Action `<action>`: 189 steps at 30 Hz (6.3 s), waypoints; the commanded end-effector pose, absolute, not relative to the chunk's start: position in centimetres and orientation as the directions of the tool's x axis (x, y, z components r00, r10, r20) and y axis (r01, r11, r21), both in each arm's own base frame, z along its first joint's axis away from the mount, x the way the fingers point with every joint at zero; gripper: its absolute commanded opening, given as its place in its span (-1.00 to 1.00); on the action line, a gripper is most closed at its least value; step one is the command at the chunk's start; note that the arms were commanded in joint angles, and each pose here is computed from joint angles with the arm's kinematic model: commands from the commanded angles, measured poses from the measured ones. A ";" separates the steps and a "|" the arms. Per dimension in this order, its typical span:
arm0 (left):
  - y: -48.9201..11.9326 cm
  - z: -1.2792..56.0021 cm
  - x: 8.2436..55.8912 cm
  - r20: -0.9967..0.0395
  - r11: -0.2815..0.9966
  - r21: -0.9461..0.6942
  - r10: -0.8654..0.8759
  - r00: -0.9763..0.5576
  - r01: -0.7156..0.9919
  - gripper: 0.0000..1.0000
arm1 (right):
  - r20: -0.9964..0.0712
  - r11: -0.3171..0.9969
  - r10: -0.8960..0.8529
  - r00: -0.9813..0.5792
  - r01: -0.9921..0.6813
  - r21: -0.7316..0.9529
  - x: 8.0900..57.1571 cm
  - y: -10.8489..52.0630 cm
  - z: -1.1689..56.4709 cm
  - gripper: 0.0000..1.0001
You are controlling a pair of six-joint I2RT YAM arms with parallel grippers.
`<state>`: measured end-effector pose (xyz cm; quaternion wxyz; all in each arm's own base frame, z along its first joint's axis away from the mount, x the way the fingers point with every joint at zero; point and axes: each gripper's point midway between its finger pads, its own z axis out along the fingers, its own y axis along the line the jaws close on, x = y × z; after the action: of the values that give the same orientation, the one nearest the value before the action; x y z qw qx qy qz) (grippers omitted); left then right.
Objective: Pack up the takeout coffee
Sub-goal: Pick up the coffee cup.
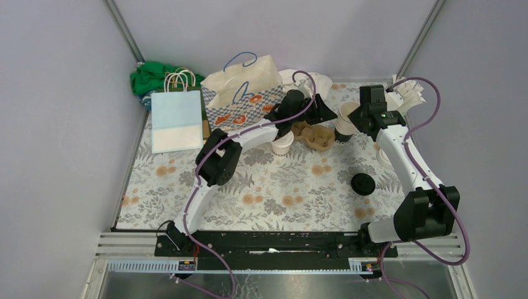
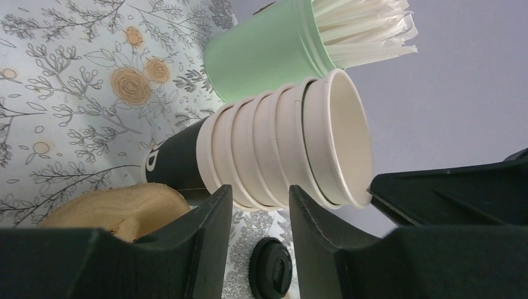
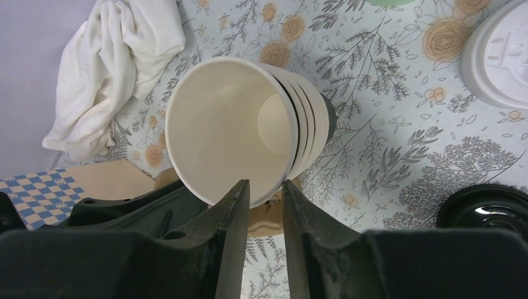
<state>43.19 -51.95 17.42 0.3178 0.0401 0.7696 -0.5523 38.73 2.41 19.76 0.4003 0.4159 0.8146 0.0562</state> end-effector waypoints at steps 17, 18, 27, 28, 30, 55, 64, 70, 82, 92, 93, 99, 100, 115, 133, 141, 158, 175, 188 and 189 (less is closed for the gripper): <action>-52.8 21.4 43.8 -0.543 0.267 -0.838 -0.336 -0.769 0.475 0.03 | -0.554 0.614 0.769 -0.319 0.610 0.501 39.3 3.6 20.7 -1.00; -52.8 21.3 43.9 -0.543 0.273 -0.838 -0.336 -0.769 0.472 0.03 | -0.552 0.613 0.770 -0.320 0.608 0.504 39.2 3.7 20.8 -1.00; -53.0 19.9 44.5 -0.537 0.316 -0.838 -0.329 -0.777 0.445 0.00 | -0.566 0.616 0.768 -0.302 0.592 0.520 39.1 3.5 22.4 -1.00; -53.0 19.8 44.5 -0.536 0.317 -0.838 -0.328 -0.778 0.444 0.00 | -0.568 0.616 0.767 -0.299 0.592 0.520 39.2 3.5 22.6 -1.00; -53.0 19.6 44.5 -0.537 0.323 -0.837 -0.327 -0.777 0.442 0.00 | -0.575 0.618 0.764 -0.292 0.587 0.523 39.3 3.4 23.2 -1.00; -52.9 19.8 44.5 -0.547 0.339 -0.830 -0.335 -0.767 0.443 -0.02 | -0.578 0.576 0.778 -0.248 0.649 0.497 39.5 1.3 21.8 -0.15; -53.0 20.1 44.4 -0.552 0.342 -0.827 -0.336 -0.763 0.447 -0.02 | -0.562 0.533 0.797 -0.220 0.693 0.485 39.9 0.9 20.4 -0.19; -53.1 20.0 44.3 -0.550 0.343 -0.827 -0.335 -0.765 0.445 -0.03 | -0.552 0.525 0.805 -0.218 0.696 0.490 40.6 1.0 20.1 -0.32; -53.2 19.1 44.4 -0.557 0.366 -0.820 -0.332 -0.761 0.440 -0.03 | -0.509 0.472 0.843 -0.173 0.692 0.546 40.1 1.3 21.0 -1.00; -53.3 19.6 44.3 -0.568 0.364 -0.814 -0.332 -0.753 0.454 -0.03 | -0.425 0.408 0.892 -0.154 0.679 0.610 39.5 1.6 21.8 -1.00; -53.2 19.8 44.3 -0.571 0.365 -0.812 -0.334 -0.750 0.455 -0.03 | -0.411 0.398 0.899 -0.152 0.677 0.619 39.4 1.6 21.9 -1.00; -52.5 21.7 43.8 -0.593 0.374 -0.798 -0.345 -0.728 0.472 -0.02 | -0.373 0.344 0.921 -0.114 0.685 0.642 38.4 0.9 22.2 -1.00; -52.4 22.0 43.8 -0.599 0.376 -0.794 -0.346 -0.722 0.478 -0.01 | -0.365 0.335 0.925 -0.108 0.685 0.647 38.3 0.9 22.3 -1.00; -51.9 25.1 40.4 -0.536 0.243 -0.844 -0.371 -0.759 0.478 0.40 | -0.214 0.168 0.976 -0.024 0.709 0.685 36.1 -1.4 19.6 -1.00; -55.2 22.9 40.9 -0.426 0.154 -0.905 -0.316 -0.848 0.397 0.27 | -0.186 0.150 0.982 -0.021 0.686 0.712 36.1 -1.5 20.9 -1.00; -53.7 24.1 41.0 -0.455 0.136 -0.889 -0.383 -0.804 0.438 0.07 | -0.186 0.151 0.982 -0.024 0.693 0.705 36.1 -1.5 20.6 -1.00; -52.7 23.9 41.4 -0.461 0.175 -0.887 -0.379 -0.802 0.427 -0.16 | -0.103 0.133 0.991 -0.084 0.686 0.716 36.1 0.3 20.3 -1.00; -53.9 22.5 41.2 -0.423 0.145 -0.906 -0.335 -0.842 0.397 0.16 | -0.083 0.127 0.992 -0.098 0.687 0.716 36.1 0.7 19.9 -1.00; -54.4 19.8 41.6 -0.434 0.248 -0.895 -0.288 -0.854 0.371 -0.16 | -0.052 0.114 0.992 -0.112 0.666 0.737 36.4 1.3 20.6 -1.00; -54.5 19.5 41.7 -0.439 0.265 -0.890 -0.282 -0.853 0.370 -0.14 | -0.050 0.113 0.992 -0.113 0.664 0.739 36.4 1.4 20.7 -1.00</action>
<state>41.40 -53.99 19.24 0.2569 0.0089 0.7470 -0.6132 36.00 0.46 19.35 0.2887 0.6096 0.6945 0.2504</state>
